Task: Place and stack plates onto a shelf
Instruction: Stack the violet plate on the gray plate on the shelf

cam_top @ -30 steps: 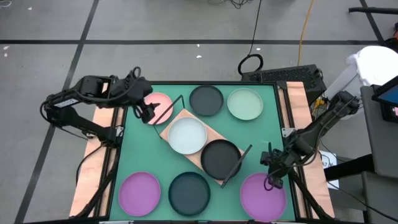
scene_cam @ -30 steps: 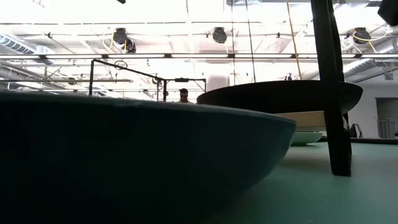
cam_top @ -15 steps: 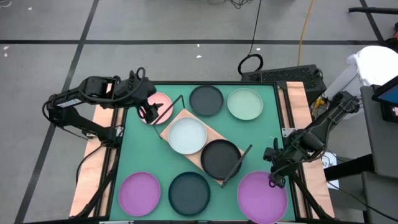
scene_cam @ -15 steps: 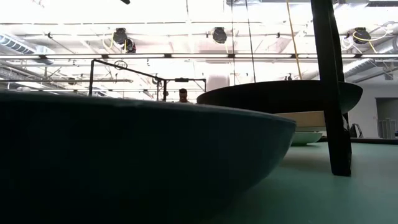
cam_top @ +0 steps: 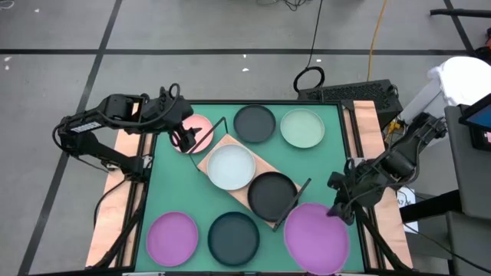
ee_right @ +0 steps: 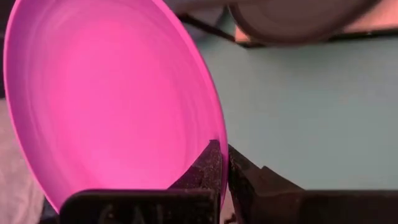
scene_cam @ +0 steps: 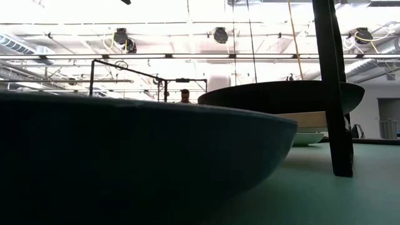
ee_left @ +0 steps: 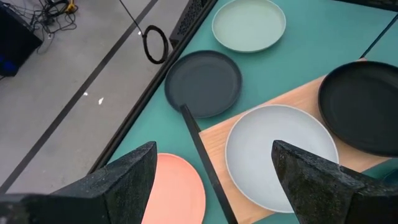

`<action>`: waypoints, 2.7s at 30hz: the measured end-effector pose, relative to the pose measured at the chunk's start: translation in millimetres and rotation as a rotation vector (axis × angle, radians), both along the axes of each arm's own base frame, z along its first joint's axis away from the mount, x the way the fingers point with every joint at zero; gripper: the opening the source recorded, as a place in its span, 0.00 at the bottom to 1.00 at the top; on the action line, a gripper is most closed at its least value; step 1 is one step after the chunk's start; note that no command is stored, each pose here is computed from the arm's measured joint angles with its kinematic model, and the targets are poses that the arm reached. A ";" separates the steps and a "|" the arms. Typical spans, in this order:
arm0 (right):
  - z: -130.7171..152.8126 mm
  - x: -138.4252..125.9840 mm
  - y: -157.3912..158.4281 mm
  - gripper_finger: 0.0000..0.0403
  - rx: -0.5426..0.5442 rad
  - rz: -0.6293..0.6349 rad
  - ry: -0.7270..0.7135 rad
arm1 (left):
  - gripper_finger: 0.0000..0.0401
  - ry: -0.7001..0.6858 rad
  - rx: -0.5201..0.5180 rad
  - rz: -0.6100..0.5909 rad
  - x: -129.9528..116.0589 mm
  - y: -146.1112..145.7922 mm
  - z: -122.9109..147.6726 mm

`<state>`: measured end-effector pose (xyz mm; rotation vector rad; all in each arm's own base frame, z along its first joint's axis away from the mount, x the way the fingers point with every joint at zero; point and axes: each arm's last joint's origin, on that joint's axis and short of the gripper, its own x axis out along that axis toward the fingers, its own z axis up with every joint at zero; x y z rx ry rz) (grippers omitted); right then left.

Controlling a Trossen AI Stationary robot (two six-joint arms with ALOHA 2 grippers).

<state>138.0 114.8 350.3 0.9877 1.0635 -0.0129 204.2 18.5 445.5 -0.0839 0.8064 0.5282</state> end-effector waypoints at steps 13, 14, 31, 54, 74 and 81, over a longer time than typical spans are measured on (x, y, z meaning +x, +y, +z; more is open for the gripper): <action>37.7 7.4 -19.4 0.00 -0.014 -0.171 -0.165 | 0.80 -0.009 -0.011 0.013 0.0 -0.2 0.0; 42.5 8.2 -21.0 0.00 -0.027 -0.187 -0.201 | 0.80 -0.009 -0.011 0.013 0.0 -0.2 0.0; 86.4 31.4 -55.6 0.00 -0.127 -0.527 -0.538 | 0.80 -0.013 -0.027 0.011 0.2 -0.5 -0.1; 73.6 91.7 -103.8 0.00 -0.072 -0.638 -0.499 | 0.80 -0.089 -0.064 0.030 -17.8 -4.0 9.3; 33.5 147.6 -140.7 0.00 -0.072 -0.555 -0.353 | 0.80 -0.089 -0.066 0.035 -18.2 -4.0 9.2; 16.0 163.6 -151.1 0.00 -0.082 -0.507 -0.295 | 0.80 -0.085 -0.066 0.036 -18.8 -4.0 9.1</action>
